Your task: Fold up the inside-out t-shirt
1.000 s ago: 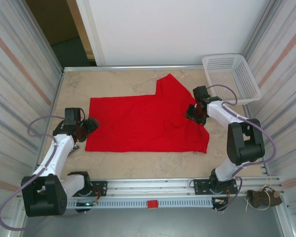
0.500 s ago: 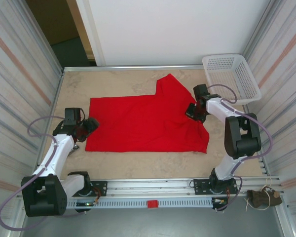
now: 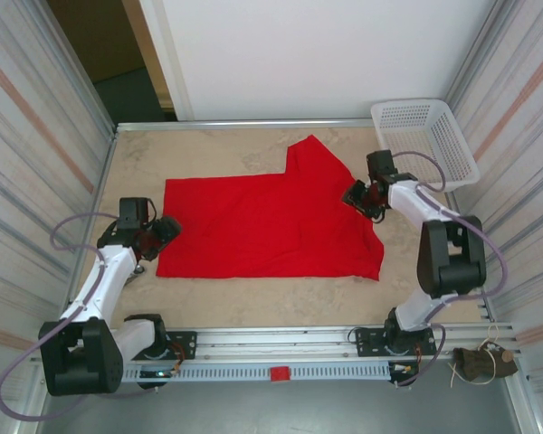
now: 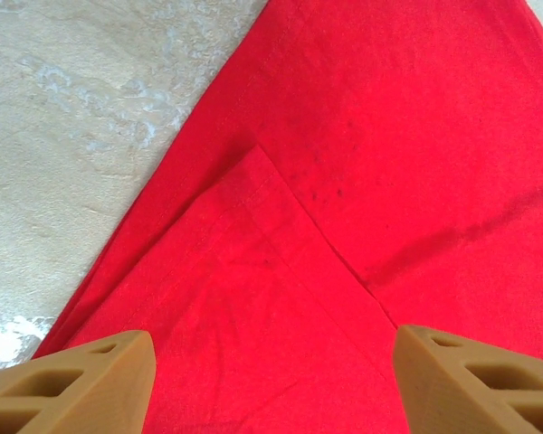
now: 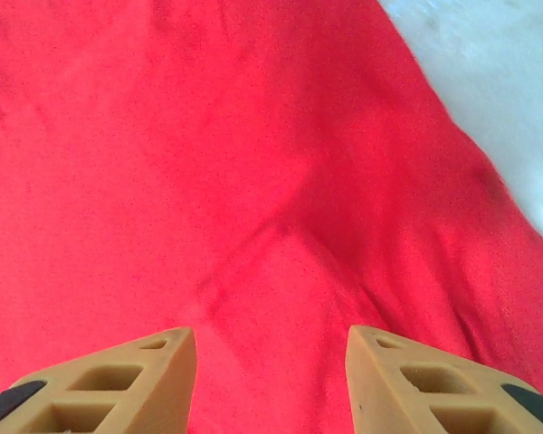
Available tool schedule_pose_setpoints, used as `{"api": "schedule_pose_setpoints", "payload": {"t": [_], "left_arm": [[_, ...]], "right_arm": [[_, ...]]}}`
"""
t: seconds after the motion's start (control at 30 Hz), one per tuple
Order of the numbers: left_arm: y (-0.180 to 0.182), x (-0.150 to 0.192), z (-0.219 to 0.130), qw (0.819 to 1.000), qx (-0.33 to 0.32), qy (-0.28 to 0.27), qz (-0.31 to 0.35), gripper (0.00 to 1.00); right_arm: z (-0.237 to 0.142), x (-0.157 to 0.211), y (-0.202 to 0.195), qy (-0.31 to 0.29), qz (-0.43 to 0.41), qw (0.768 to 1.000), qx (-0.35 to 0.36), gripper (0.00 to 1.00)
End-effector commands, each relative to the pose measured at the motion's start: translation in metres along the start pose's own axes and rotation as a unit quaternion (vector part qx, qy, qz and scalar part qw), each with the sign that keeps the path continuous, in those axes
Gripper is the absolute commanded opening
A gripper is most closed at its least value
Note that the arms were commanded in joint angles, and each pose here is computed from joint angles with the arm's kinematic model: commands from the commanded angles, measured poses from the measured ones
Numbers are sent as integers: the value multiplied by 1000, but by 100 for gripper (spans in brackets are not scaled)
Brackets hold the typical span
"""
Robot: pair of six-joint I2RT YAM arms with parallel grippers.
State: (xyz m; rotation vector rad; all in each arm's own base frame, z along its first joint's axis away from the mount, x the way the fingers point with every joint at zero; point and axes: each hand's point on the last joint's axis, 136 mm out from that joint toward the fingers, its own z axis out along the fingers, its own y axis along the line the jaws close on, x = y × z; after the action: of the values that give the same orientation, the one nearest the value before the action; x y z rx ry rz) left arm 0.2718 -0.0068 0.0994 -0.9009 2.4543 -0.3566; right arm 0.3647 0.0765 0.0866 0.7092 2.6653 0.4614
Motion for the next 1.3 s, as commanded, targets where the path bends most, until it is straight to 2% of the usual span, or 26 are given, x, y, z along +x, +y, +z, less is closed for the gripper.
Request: {"api": "schedule_pose_setpoints", "payload": {"t": [0.0, 0.13, 0.27, 0.6, 0.8, 0.87, 0.93, 0.97, 1.0, 1.03, 1.1, 1.27], "left_arm": [[9, 7, -10, 1000, -14, -5, 7, 70], [32, 25, -9, 999, -42, 3, -16, 70], [41, 40, 0, 998, -43, 16, -45, 70], [50, 62, 25, 995, -62, 49, -62, 68], [59, 73, 39, 992, -79, 63, -81, 62], [65, 75, 42, 990, -88, 61, -92, 56], [66, 75, 43, 990, -90, 58, -97, 37], [68, 76, 43, 989, -93, 57, -102, 24], [69, 76, 43, 988, -96, 55, -107, 5], [71, 75, 43, 988, -100, 52, -110, 0], [73, 77, 42, 986, -104, 53, -117, 0], [85, 86, 35, 981, -121, 51, -143, 0]], "right_arm": [[-33, 33, -30, 1, 1, 999, 36, 46], [-47, 86, -75, 22, 16, 996, 84, 50], [-57, 120, -106, 25, 39, 991, 128, 58], [-46, 151, -123, 38, 80, 981, 173, 59], [-32, 149, -134, 30, 85, 975, 201, 60], [-30, 147, -140, 27, 91, 973, 212, 54], [-29, 148, -144, 28, 106, 971, 214, 43], [-30, 149, -146, 27, 115, 970, 211, 34], [-31, 150, -148, 24, 125, 970, 210, 25], [-33, 152, -150, 22, 133, 969, 209, 18], [-38, 154, -154, 13, 154, 967, 204, 2], [-55, 157, -162, -16, 201, 960, 196, 0]]}}
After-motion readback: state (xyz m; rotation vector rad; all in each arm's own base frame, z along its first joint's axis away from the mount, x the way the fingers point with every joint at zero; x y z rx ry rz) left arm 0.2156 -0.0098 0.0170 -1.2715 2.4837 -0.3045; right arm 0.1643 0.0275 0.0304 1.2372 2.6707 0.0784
